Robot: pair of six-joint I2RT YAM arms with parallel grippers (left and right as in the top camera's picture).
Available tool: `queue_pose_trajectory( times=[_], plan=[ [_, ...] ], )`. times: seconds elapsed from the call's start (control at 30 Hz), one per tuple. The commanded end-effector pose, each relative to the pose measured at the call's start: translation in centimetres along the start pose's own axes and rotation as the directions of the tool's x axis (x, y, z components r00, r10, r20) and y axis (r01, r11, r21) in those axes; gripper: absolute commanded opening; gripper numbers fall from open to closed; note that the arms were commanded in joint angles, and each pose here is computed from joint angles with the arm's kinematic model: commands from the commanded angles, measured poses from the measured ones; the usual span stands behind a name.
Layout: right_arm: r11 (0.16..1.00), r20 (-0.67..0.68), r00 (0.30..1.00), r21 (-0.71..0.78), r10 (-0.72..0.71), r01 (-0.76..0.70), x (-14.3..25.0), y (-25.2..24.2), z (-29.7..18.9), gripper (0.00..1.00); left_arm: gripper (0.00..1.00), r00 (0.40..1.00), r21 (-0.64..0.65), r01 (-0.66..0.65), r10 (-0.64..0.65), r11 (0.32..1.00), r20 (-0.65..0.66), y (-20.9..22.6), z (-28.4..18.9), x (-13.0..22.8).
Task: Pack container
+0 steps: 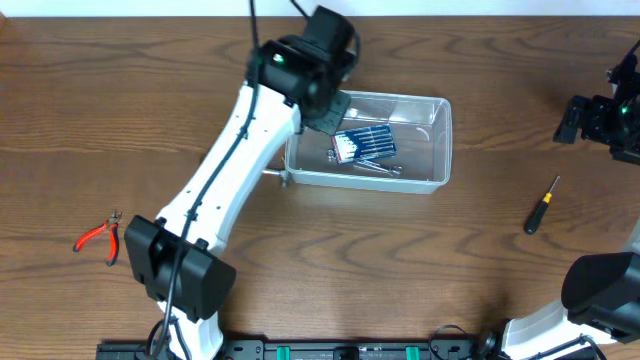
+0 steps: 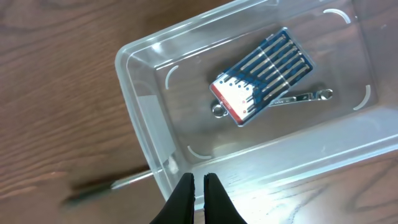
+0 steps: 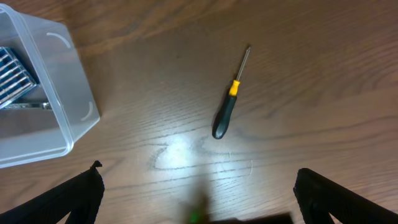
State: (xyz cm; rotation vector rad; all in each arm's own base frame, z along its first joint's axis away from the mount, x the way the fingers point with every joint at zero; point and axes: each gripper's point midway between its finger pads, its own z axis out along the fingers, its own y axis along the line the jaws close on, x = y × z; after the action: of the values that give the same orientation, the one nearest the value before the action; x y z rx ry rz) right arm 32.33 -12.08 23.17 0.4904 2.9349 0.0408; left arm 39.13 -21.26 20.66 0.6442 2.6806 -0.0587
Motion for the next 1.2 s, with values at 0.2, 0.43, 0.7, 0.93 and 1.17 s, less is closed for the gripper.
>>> queue_pose_trajectory(
  times=[0.2,0.43,0.7,0.93,1.17],
  plan=[
    [0.999,-0.008,0.999,0.005,-0.043,0.043,0.1,0.2,0.3,0.99,0.06,0.999,-0.057,0.039,-0.036,0.998,0.040,1.7,-1.3,-0.6],
    [0.999,-0.015,0.999,0.004,-0.043,0.043,0.2,0.2,0.7,0.99,0.06,0.996,-0.064,0.080,-0.078,0.995,0.034,2.6,-1.3,-0.5],
    [0.999,-0.011,0.999,0.004,-0.044,0.044,0.1,0.2,0.8,0.99,0.06,0.967,-0.088,0.254,-0.252,0.963,0.029,5.5,-1.2,0.1],
    [0.999,-0.011,0.999,0.004,-0.044,0.044,0.1,0.2,0.8,0.99,0.06,0.795,-0.108,0.606,-0.604,0.788,0.053,8.9,-1.2,1.0],
    [0.999,-0.011,0.999,0.004,-0.043,0.044,0.1,0.2,0.8,0.99,0.06,0.622,-0.133,0.780,-0.781,0.612,0.054,10.3,-1.2,2.3]
  ],
)
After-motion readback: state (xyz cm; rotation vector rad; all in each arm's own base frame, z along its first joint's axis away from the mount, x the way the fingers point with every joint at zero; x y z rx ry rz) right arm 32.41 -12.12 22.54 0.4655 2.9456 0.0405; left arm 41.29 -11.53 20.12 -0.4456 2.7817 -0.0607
